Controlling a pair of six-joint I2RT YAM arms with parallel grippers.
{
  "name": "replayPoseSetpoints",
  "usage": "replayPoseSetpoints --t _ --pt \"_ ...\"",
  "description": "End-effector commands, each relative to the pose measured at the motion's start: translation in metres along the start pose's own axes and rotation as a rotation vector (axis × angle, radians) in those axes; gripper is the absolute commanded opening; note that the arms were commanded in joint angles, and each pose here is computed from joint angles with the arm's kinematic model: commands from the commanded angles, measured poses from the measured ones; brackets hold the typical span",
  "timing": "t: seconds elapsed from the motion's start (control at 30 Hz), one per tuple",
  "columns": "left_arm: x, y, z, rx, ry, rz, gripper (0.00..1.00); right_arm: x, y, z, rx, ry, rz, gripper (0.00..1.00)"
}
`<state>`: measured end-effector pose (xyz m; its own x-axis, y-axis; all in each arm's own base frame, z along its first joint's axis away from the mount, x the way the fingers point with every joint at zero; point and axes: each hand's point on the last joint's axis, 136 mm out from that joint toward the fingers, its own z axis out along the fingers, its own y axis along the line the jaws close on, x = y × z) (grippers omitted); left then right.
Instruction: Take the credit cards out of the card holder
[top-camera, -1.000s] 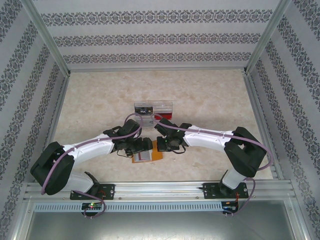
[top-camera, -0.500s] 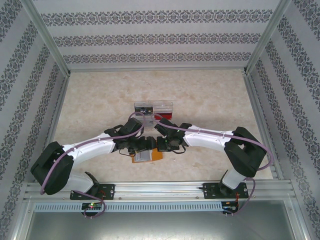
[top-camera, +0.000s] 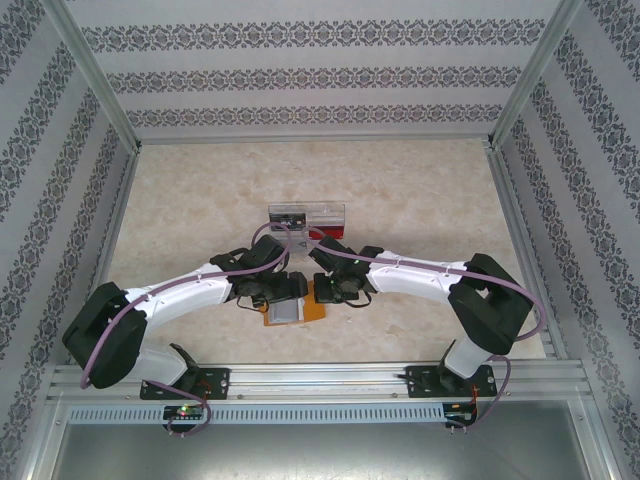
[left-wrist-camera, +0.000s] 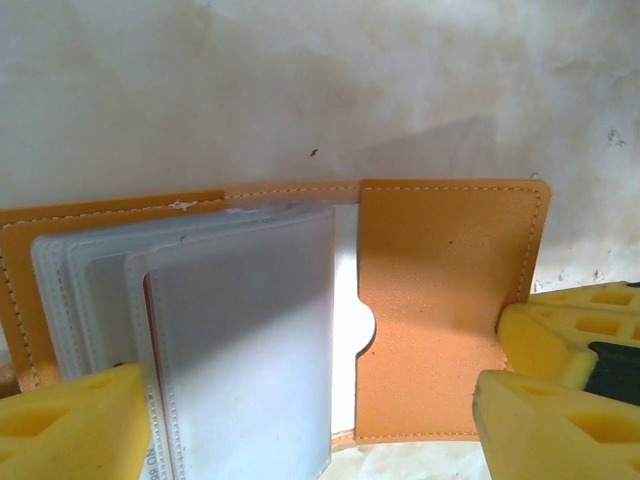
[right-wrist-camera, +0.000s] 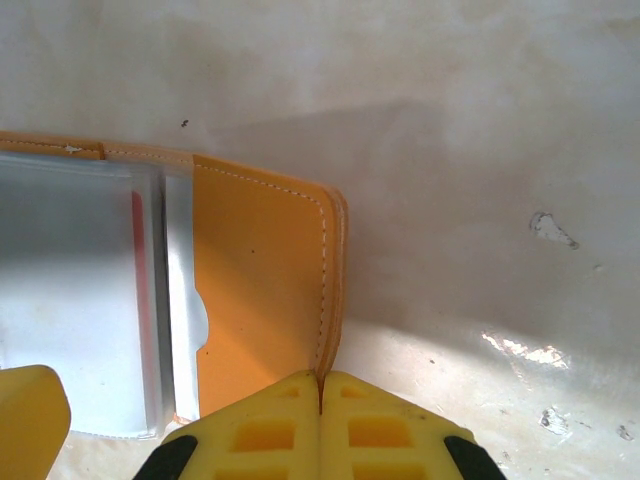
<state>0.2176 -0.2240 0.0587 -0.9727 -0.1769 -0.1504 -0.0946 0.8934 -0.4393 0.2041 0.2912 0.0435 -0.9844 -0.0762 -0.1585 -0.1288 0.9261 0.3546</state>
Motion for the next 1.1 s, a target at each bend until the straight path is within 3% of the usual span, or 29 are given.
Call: replayPoseSetpoints --t 0.0,0.27,0.67,1.07 --pt "0.003 0.004 -0.001 -0.03 0.001 -0.002 0.82 0.004 -0.007 0.005 0.018 0.019 0.019 0.05" --pt "0.0 0.011 -0.006 -0.062 -0.029 -0.012 0.81 0.004 -0.007 0.006 0.021 0.019 0.019 0.05" --pt "0.01 0.009 0.01 -0.035 0.04 -0.012 0.8 0.005 -0.007 0.006 0.018 0.019 0.021 0.05" --pt "0.013 0.02 0.011 -0.095 0.054 -0.026 0.8 0.007 -0.007 0.006 0.018 0.019 0.021 0.05"
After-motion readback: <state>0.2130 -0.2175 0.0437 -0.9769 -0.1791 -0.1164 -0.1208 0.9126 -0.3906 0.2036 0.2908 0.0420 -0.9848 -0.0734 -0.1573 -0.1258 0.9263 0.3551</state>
